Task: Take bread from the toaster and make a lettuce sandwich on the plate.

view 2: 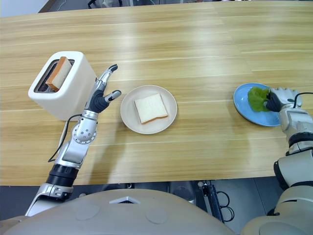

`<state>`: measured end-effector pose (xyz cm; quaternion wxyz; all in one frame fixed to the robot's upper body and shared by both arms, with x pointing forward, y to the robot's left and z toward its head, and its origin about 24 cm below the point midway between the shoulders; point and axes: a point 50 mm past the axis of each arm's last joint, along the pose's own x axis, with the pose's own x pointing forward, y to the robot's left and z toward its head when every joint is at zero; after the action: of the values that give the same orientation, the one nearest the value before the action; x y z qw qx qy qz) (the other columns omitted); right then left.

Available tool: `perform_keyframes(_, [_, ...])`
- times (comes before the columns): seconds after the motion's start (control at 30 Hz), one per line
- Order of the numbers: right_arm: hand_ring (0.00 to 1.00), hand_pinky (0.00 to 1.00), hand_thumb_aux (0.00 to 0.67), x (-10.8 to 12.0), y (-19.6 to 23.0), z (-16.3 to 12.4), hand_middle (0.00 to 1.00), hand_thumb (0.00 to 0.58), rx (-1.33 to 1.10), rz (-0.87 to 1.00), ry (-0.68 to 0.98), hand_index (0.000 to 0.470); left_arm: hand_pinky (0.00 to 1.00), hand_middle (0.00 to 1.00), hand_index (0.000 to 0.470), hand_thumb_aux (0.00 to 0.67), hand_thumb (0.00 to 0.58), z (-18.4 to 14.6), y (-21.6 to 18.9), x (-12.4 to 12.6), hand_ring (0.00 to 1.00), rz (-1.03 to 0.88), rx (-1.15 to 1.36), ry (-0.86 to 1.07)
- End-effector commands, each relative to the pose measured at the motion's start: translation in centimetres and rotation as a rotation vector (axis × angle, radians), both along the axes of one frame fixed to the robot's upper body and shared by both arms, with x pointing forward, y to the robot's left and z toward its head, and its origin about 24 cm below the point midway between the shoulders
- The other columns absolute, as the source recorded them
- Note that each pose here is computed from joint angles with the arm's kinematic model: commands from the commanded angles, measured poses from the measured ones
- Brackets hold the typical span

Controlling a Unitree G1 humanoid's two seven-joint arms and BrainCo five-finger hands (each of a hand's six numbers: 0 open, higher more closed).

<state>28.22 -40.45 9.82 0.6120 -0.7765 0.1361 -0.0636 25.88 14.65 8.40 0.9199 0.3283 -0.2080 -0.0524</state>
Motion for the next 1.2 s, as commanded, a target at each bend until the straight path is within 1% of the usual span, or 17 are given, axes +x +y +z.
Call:
perform_keyframes(0.03, [1.0,1.0,0.67,1.2,1.8,2.5,1.0,0.58,-0.013,0.134,-0.121,0.46,0.0,0.0,0.0,0.0,0.0,-0.4,0.4,0.2,0.0,0.022,0.005,0.017])
perform_keyframes(0.13, [1.0,1.0,0.67,2.0,4.0,4.3,1.0,0.58,-0.026,0.237,-0.186,0.46,0.0,0.0,0.0,0.0,0.0,-0.4,0.4,0.2,0.0,0.03,0.002,0.014])
perform_keyframes(0.27, [1.0,1.0,0.67,2.4,8.4,6.1,1.0,0.58,-0.018,0.381,-0.245,0.46,0.0,0.0,0.0,0.0,0.0,-0.4,0.5,0.3,0.0,0.039,-0.005,0.008])
perform_keyframes(0.37, [1.0,1.0,0.67,2.8,12.9,6.5,1.0,0.58,0.031,0.508,-0.267,0.46,0.0,0.0,0.0,0.0,0.0,-0.4,0.9,0.4,0.0,0.058,-0.015,0.007])
perform_keyframes(0.43, [1.0,1.0,0.67,3.1,16.1,6.1,1.0,0.58,0.084,0.595,-0.262,0.46,0.0,0.0,0.0,0.0,0.0,-0.2,1.2,0.6,0.0,0.072,-0.025,-0.001])
perform_keyframes(0.57, [1.0,1.0,0.67,3.3,21.9,4.3,1.0,0.58,0.216,0.745,-0.226,0.46,0.0,0.0,0.0,0.0,0.0,0.3,1.5,1.0,0.0,0.086,-0.053,-0.014])
perform_keyframes(0.7, [1.0,1.0,0.67,3.5,27.3,1.9,1.0,0.58,0.358,0.865,-0.147,0.46,0.0,0.0,0.0,0.0,0.0,0.2,1.8,1.1,0.0,0.102,-0.081,-0.008])
perform_keyframes(0.8, [1.0,1.0,0.67,3.4,29.9,0.4,1.0,0.58,0.428,0.914,-0.086,0.46,0.0,0.0,0.0,0.0,0.0,0.2,1.7,1.2,0.0,0.104,-0.097,-0.005])
perform_keyframes(0.9, [1.0,1.0,0.67,3.3,31.3,-1.7,1.0,0.58,0.462,0.926,-0.007,0.46,0.0,0.0,0.0,0.0,0.0,0.3,1.5,1.2,0.0,0.096,-0.101,-0.008])
perform_keyframes(1.03, [1.0,1.0,0.67,3.0,31.6,-4.5,1.0,0.58,0.473,0.908,0.096,0.46,0.0,0.0,0.0,0.0,0.0,0.4,1.3,1.2,0.0,0.09,-0.105,-0.011])
perform_keyframes(1.2, [1.0,1.0,0.67,2.9,30.9,-6.4,1.0,0.58,0.446,0.88,0.161,0.46,0.0,0.0,0.0,0.0,0.0,0.4,1.1,1.2,0.0,0.085,-0.106,-0.01])
